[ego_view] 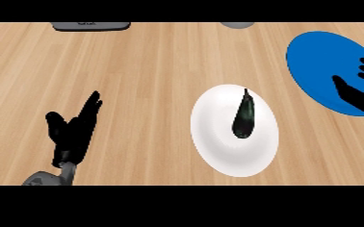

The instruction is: Pick the eggplant from the plate and place it in the plate

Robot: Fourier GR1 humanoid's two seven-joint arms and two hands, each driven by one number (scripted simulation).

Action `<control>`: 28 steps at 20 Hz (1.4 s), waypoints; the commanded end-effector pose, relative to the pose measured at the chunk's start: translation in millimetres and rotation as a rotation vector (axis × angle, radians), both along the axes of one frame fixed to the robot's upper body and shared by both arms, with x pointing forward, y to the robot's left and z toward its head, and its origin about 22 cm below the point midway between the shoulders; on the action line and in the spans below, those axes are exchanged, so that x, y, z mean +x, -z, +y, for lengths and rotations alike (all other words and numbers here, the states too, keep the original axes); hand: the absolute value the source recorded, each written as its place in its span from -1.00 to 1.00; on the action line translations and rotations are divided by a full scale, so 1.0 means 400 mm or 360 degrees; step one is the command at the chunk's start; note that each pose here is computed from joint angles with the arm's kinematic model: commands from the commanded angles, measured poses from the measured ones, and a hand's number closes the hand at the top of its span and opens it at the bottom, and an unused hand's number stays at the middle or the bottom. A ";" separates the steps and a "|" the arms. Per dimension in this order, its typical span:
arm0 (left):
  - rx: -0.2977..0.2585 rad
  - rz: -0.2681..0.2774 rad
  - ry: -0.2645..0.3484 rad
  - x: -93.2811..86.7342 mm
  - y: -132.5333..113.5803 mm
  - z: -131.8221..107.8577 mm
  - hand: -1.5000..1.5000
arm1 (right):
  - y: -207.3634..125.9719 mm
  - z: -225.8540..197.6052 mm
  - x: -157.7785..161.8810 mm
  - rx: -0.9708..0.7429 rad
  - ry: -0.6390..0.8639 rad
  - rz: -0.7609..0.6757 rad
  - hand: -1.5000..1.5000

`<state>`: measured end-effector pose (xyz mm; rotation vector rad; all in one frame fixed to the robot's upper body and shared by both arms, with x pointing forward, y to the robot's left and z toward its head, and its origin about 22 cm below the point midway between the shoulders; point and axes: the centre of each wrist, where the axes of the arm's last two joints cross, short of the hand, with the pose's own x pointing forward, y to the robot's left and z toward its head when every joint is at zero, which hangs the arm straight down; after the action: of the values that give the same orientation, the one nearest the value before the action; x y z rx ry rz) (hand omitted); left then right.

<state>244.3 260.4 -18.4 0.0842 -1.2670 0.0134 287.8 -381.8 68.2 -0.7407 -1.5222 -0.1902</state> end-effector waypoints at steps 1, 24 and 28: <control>-0.0086 0.0115 0.0041 -0.033 0.017 -0.040 0.00 | 0.063 0.024 -0.073 -0.0006 0.0162 -0.0125 -1.00; -0.0099 0.0133 0.0117 -0.053 0.056 -0.068 0.00 | -0.178 0.285 0.022 -0.0422 -0.0544 0.1079 -1.00; -0.0093 0.0118 0.0094 -0.002 0.047 -0.063 0.00 | -0.155 0.328 0.039 -0.0456 -0.0517 0.1163 -1.00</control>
<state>240.4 241.4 -24.0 0.0140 -1.2499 -0.0156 294.6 -268.2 131.6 -0.6533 -0.9957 0.4820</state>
